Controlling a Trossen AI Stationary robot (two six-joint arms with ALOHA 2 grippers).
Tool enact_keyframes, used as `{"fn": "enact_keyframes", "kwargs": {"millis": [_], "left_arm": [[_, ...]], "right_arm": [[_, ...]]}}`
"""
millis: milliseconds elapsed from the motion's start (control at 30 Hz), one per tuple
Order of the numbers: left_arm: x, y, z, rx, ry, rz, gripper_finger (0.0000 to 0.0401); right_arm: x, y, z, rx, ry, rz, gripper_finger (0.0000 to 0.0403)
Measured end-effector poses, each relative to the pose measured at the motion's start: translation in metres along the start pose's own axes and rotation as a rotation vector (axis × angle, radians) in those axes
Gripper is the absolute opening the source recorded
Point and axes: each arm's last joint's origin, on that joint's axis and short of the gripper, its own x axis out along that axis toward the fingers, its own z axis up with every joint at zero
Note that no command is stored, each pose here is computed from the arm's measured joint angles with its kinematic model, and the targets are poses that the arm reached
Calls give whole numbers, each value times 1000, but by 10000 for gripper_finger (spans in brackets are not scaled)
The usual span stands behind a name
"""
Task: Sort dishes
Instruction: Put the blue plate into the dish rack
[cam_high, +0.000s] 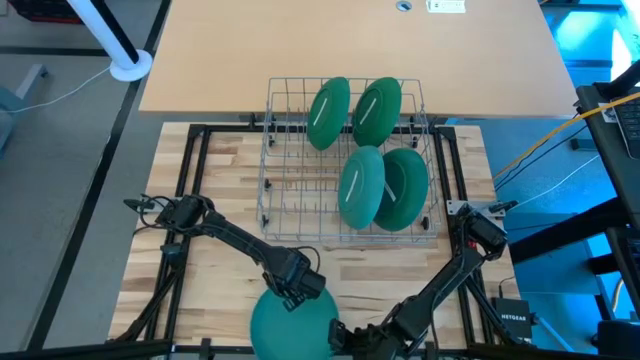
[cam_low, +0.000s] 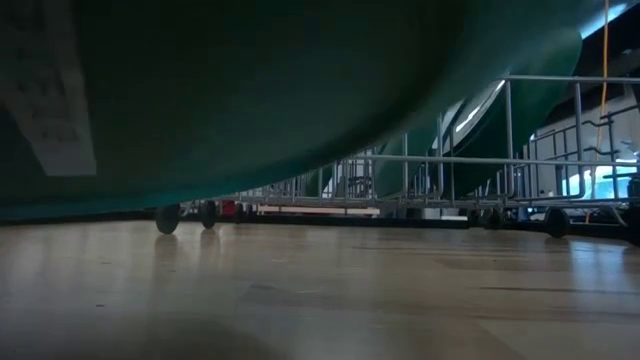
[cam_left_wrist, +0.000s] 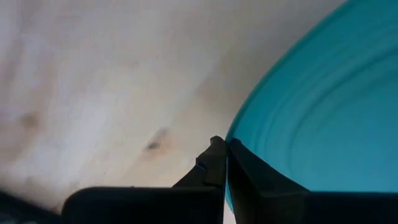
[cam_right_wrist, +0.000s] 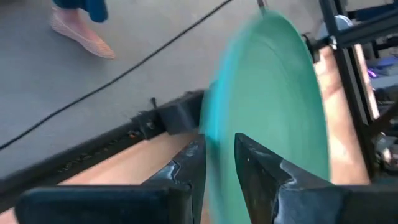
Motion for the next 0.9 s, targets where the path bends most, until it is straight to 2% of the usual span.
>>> {"fn": "enact_keyframes", "kwargs": {"millis": [433, 767, 900], "left_arm": [[1, -5, -7, 15, 6, -12, 0], [-1, -11, -6, 34, -1, -80, 0], [-1, -12, -6, 39, 17, -98, 0]], "right_arm": [[3, -6, -5, 11, 2, 20, 89], [7, -14, -9, 44, -108, 179, 88], [7, -14, -10, 53, -135, 234, 66]]}}
